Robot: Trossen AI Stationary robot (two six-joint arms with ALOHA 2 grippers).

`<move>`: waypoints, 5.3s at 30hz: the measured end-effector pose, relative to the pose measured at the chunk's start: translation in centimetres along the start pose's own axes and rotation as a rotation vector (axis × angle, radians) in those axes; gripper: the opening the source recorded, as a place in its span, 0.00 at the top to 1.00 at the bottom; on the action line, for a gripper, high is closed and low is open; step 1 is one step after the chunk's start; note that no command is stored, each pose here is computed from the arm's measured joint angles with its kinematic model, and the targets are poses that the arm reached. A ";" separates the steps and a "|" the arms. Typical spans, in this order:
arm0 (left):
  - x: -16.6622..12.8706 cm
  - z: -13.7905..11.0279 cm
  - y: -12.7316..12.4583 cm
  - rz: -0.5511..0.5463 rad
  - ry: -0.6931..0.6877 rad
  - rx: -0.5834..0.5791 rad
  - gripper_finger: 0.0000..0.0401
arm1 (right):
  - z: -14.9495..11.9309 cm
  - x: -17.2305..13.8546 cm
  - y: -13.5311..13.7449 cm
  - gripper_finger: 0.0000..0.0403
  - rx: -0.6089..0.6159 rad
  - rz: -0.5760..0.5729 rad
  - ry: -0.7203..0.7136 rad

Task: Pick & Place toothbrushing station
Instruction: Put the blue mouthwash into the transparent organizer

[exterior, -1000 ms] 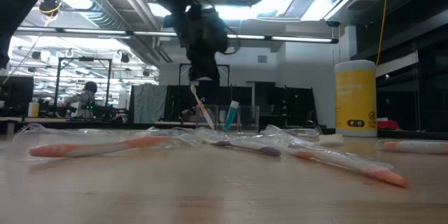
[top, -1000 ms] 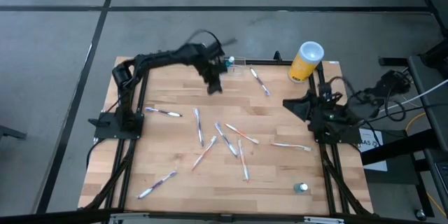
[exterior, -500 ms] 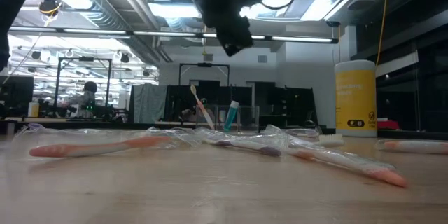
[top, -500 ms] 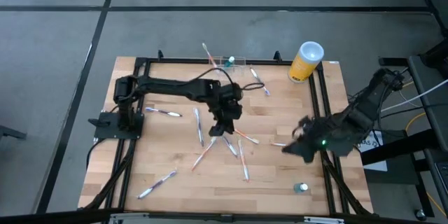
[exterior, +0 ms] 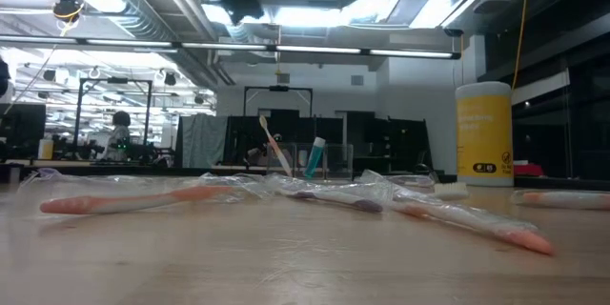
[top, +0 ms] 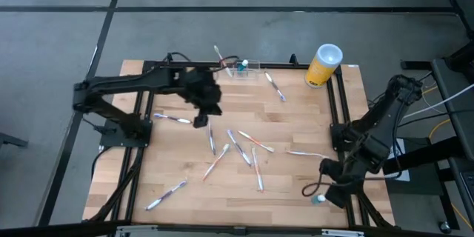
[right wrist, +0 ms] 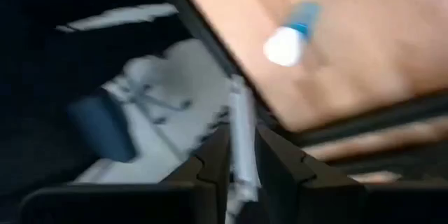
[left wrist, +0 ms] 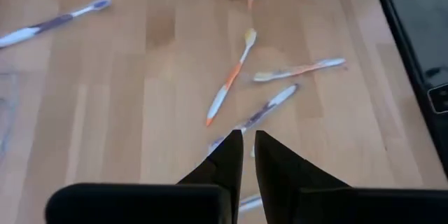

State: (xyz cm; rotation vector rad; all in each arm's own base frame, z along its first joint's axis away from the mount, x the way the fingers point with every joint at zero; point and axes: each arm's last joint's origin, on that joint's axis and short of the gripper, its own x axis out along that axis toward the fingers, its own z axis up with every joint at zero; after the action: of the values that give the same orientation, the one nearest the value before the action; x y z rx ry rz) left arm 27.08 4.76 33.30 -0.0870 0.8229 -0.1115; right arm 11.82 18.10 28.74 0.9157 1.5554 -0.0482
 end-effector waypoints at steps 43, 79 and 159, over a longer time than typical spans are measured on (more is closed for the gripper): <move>-5.4 -6.5 -8.7 0.203 -0.202 -0.162 0.85 | -0.5 0.2 5.1 0.77 0.194 -0.159 -0.294; -6.3 -7.0 -13.7 0.103 -0.380 -0.471 0.83 | -1.3 7.5 4.9 0.37 0.418 -0.453 -0.313; -6.9 -5.7 -14.7 -0.027 -0.500 -0.489 0.83 | 4.7 7.8 6.7 0.77 0.269 -0.178 -0.681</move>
State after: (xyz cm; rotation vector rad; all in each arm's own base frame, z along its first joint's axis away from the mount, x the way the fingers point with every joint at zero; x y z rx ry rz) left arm 17.27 -9.06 36.28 -0.5647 0.3335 0.0876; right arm 20.12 24.19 24.13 0.8437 0.9948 -0.6447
